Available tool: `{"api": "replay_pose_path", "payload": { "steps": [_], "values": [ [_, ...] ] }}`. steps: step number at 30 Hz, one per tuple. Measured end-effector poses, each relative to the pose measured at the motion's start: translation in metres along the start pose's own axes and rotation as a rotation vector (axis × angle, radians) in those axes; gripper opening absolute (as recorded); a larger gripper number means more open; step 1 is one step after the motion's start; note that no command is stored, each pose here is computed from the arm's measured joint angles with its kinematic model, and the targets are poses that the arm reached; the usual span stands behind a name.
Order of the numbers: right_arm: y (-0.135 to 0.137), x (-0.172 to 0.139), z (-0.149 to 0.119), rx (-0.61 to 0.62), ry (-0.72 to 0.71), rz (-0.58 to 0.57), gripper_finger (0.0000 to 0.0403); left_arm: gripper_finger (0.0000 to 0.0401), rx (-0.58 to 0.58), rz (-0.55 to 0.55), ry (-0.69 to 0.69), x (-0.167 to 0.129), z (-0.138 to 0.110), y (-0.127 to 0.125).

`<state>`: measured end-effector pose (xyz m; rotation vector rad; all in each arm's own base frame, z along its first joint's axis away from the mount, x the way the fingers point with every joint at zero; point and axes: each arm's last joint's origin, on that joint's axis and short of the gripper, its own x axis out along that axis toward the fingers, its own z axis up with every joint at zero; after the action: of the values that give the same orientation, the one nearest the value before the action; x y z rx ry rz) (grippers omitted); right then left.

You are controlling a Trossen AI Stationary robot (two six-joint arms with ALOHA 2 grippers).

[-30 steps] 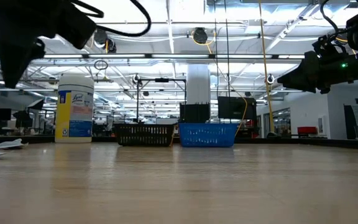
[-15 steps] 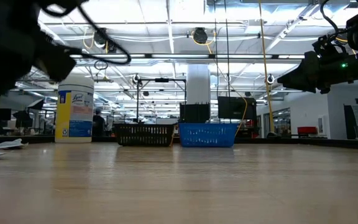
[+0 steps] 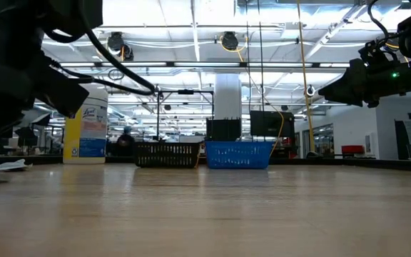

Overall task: Pick & Place First Aid Supplies
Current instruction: Put the gray towelette pack into the yellow basket

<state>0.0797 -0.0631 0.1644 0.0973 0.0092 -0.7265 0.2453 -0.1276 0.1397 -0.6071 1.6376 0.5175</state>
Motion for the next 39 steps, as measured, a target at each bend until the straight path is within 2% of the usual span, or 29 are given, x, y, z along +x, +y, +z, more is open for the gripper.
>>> {"api": "replay_pose_path", "payload": {
  "steps": [8,10,14,20,26,31,34,39],
  "values": [
    [0.000,0.000,0.000,0.000,0.000,0.000,0.0228,0.0030,0.019,-0.036,0.005,-0.012,0.009,0.009],
    [0.000,0.000,0.000,0.000,0.000,0.000,0.0228,0.0011,0.026,-0.075,-0.014,-0.024,0.010,0.014],
    [0.000,0.000,0.000,0.000,0.000,0.000,0.0228,0.0019,-0.008,-0.151,-0.031,-0.048,0.015,0.029],
    [0.000,0.000,0.000,0.000,0.000,0.000,0.0228,0.0009,-0.046,-0.238,-0.050,-0.081,0.016,0.056],
    [0.000,0.000,0.000,0.000,0.000,0.000,0.0228,0.0011,-0.103,-0.268,-0.042,-0.100,0.013,0.080],
    [0.000,0.000,0.000,0.000,0.000,0.000,0.0228,0.0011,-0.108,-0.282,-0.056,-0.108,0.013,0.090],
    [0.000,0.000,0.000,0.000,0.000,0.000,0.0228,0.0008,-0.121,-0.287,-0.064,-0.109,0.023,0.098],
    [0.000,0.000,0.000,0.000,0.001,0.000,0.0228,0.0011,-0.181,-0.280,-0.073,-0.111,0.054,0.122]
  ]
}}
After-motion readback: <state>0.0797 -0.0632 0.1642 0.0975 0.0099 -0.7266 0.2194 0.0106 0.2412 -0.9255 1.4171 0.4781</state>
